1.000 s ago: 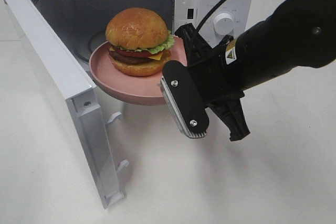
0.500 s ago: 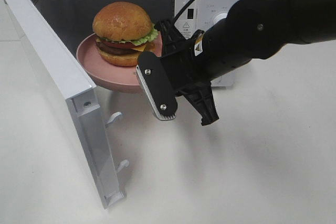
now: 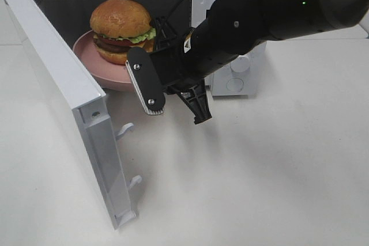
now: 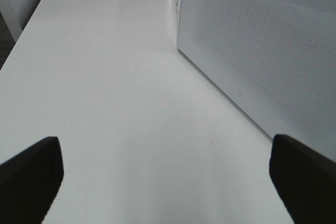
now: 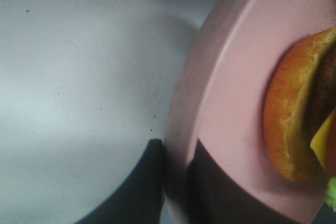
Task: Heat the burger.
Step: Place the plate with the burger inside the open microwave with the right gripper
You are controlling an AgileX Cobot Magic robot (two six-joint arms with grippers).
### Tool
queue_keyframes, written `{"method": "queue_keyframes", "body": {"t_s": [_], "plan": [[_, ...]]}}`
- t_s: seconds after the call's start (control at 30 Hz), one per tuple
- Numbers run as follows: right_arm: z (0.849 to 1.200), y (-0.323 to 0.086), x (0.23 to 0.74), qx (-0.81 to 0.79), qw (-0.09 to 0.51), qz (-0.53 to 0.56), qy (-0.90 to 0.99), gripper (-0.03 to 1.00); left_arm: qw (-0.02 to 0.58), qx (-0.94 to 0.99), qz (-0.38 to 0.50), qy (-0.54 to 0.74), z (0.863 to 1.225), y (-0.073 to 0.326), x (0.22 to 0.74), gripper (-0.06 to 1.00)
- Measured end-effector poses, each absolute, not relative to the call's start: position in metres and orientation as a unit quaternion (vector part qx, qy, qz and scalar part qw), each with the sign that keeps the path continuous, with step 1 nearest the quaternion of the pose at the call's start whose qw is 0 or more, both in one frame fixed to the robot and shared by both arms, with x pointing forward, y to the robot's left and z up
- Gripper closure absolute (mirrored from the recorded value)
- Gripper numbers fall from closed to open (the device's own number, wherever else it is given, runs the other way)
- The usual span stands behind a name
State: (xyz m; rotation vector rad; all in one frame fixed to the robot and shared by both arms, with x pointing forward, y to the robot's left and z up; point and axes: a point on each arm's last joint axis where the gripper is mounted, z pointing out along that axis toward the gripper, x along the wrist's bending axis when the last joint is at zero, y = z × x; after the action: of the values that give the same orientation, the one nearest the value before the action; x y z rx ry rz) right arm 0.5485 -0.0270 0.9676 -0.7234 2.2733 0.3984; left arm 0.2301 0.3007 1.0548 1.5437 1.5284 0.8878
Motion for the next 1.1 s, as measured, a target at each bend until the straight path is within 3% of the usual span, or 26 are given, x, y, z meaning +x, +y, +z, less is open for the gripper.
{"method": "queue_keyframes", "body": {"t_s": [1.1], "plan": [[0.939, 0.009, 0.635, -0.116, 0.357, 0.157, 0.913, 0.86, 0.387, 0.607, 0.349, 0.601, 1.055, 0.301, 0.23, -0.04]]}}
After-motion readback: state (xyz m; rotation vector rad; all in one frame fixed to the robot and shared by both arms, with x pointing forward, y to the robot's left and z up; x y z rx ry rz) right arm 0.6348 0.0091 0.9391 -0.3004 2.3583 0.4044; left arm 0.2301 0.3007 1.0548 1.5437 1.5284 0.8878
